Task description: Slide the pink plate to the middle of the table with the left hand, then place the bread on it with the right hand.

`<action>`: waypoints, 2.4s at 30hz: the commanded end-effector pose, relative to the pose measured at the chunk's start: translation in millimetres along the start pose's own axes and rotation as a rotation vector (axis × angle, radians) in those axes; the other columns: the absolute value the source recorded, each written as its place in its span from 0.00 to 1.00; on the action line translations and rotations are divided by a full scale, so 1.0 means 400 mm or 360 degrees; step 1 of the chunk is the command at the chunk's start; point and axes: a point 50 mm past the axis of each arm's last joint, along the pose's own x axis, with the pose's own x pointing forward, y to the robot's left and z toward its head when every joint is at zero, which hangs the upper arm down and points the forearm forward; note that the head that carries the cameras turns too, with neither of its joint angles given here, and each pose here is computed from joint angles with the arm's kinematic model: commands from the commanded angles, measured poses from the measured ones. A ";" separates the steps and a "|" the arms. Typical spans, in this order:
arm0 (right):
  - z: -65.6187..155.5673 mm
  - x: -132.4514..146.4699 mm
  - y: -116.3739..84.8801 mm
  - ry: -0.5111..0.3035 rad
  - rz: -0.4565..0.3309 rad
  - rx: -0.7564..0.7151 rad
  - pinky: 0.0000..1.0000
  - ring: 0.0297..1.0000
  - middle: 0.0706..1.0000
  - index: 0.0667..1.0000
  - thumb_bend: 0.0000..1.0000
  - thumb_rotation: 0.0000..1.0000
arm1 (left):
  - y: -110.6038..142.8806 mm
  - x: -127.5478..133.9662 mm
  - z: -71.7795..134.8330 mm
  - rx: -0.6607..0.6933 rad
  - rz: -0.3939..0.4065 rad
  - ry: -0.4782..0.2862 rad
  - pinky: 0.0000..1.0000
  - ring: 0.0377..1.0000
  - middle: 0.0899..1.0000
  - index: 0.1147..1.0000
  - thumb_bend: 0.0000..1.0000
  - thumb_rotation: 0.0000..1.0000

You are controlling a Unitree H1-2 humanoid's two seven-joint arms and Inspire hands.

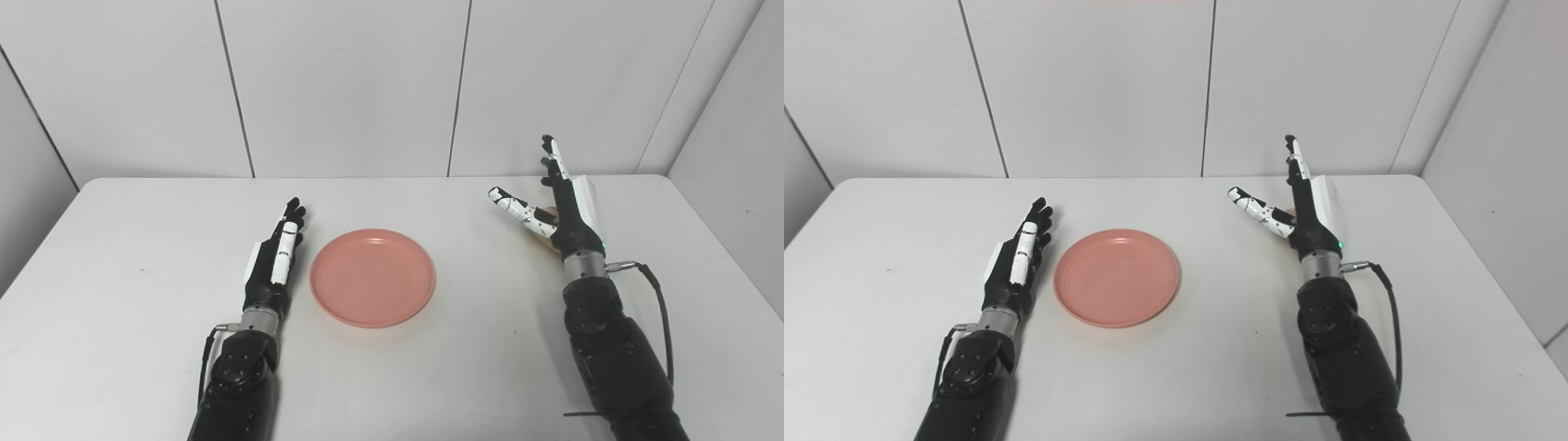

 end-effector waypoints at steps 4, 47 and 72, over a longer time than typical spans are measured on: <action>0.035 0.068 -0.068 0.0006 -0.0095 -0.0270 0.70 0.85 0.91 0.94 0.76 0.56 | 0.017 0.016 0.027 -0.0030 -0.0072 -0.0080 1.00 1.00 0.98 0.98 0.45 1.00; -0.072 0.062 -0.048 0.0230 0.0087 -0.0637 0.23 0.30 0.44 0.67 0.55 0.00 | 0.023 0.017 0.036 -0.0100 -0.0110 -0.0084 1.00 1.00 0.97 0.96 0.45 1.00; 0.006 0.057 -0.053 -0.0109 -0.0163 -0.0361 0.25 0.32 0.40 0.50 0.52 0.00 | -0.016 0.016 0.033 -0.0041 -0.0095 -0.0051 1.00 0.97 0.95 0.94 0.45 1.00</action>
